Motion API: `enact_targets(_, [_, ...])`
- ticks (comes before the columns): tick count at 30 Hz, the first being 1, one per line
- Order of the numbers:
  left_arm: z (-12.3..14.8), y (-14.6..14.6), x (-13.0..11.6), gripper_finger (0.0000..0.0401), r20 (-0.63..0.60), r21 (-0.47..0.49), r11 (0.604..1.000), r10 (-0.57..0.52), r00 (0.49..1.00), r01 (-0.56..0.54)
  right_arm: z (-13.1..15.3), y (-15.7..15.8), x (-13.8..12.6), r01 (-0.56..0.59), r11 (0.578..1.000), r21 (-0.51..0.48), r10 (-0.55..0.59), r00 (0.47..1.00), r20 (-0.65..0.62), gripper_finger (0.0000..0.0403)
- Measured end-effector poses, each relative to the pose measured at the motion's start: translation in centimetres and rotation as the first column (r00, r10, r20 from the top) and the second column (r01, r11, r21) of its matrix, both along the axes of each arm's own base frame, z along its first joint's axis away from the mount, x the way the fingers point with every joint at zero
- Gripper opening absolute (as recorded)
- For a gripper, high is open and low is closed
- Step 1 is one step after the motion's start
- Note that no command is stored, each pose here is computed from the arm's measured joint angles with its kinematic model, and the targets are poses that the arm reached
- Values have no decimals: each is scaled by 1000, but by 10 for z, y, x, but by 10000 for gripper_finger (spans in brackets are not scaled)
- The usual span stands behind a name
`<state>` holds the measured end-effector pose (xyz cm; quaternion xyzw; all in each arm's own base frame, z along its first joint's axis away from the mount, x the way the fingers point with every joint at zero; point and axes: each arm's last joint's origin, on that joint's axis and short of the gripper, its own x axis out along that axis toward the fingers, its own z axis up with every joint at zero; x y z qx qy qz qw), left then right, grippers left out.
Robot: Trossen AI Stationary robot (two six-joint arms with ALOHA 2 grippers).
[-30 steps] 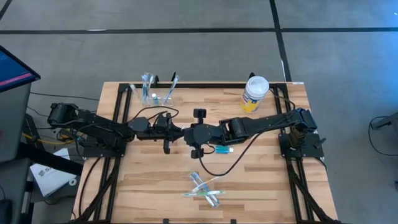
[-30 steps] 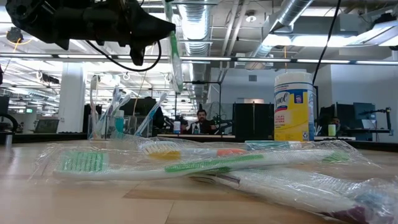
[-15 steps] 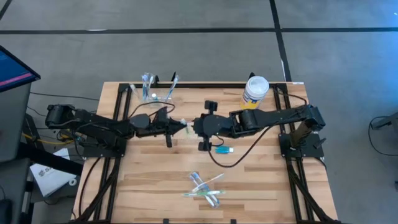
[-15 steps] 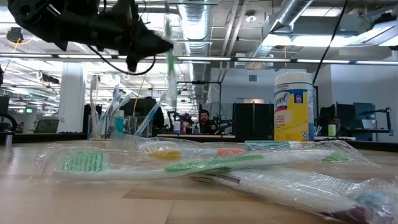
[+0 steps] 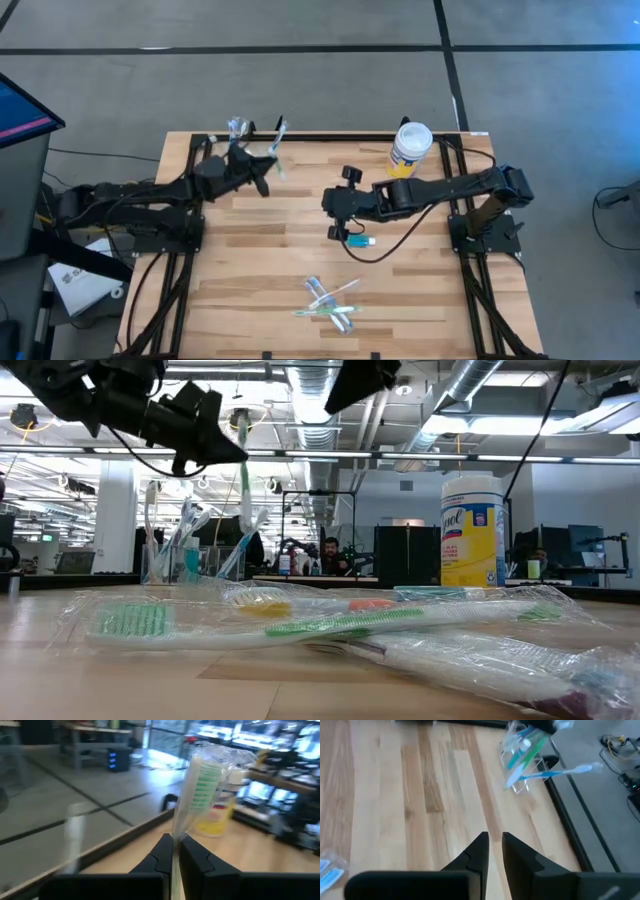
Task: Pick & Place toothbrushing station
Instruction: Put the green toothbrush into the transparent organizer
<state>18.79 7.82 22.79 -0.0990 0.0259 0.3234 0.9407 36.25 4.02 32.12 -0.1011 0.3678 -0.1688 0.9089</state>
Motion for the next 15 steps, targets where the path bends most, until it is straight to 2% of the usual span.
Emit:
enact_targets(3, [-2,14,-7,5,-23,-8,997,73,997,-73,-11,-1,-4,2,1000,2,-2,1000,1,41])
enact_targets(15, [-2,53,-33,5,-24,-5,973,230,973,-231,-37,-4,-9,8,1000,16,-9,996,88,40])
